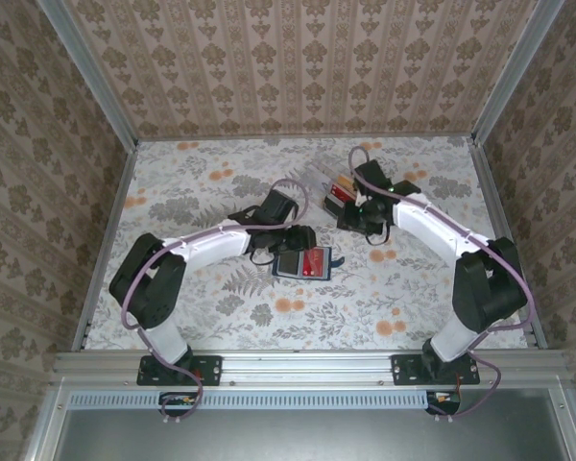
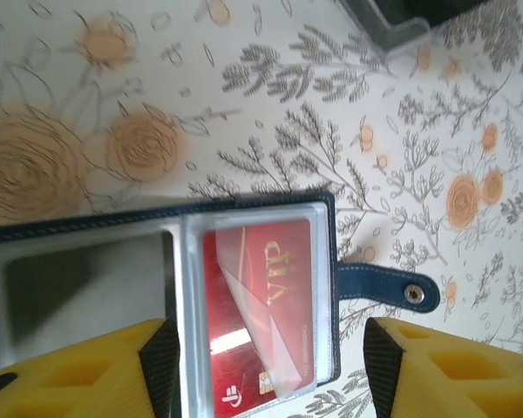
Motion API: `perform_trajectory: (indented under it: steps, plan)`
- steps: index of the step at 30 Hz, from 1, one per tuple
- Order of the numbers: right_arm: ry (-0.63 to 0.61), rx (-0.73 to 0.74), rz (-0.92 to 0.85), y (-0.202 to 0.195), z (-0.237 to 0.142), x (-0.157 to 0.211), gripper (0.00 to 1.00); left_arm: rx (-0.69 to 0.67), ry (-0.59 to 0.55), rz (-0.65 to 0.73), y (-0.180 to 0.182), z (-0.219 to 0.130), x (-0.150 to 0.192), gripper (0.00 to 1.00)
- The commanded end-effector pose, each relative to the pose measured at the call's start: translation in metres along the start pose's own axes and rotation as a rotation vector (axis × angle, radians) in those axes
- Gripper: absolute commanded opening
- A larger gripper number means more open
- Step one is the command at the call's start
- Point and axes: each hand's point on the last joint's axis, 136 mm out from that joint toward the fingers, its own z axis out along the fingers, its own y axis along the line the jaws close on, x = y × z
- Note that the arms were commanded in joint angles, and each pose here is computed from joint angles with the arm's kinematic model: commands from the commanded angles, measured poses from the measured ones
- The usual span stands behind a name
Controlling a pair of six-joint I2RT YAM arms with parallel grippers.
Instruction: Put the credit cards into the card holder
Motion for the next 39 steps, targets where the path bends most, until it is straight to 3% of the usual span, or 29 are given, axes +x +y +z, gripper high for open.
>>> perform_trajectory:
  steps: [1,10,18,27,39]
  plan:
    - [-0.043,0.022,-0.007,-0.017,-0.013,-0.040,0.41,0.022,-0.087,0.026,-0.007,-0.021,-0.029,0.62]
    - [-0.122,-0.063,0.045,-0.030,-0.003,-0.138,0.56,0.057,-0.140,0.013,-0.005,-0.033,-0.057,0.67]
    - [-0.081,-0.187,0.121,-0.032,0.032,-0.170,0.58,0.063,-0.142,0.006,-0.001,-0.037,-0.059,0.68]
    - [0.022,-0.334,0.159,-0.017,0.053,-0.153,0.57,0.062,-0.142,-0.008,0.004,-0.037,-0.058,0.68]
    - [0.079,-0.461,0.121,0.014,0.024,-0.094,0.56,0.061,-0.128,-0.013,0.006,-0.032,-0.058,0.68]
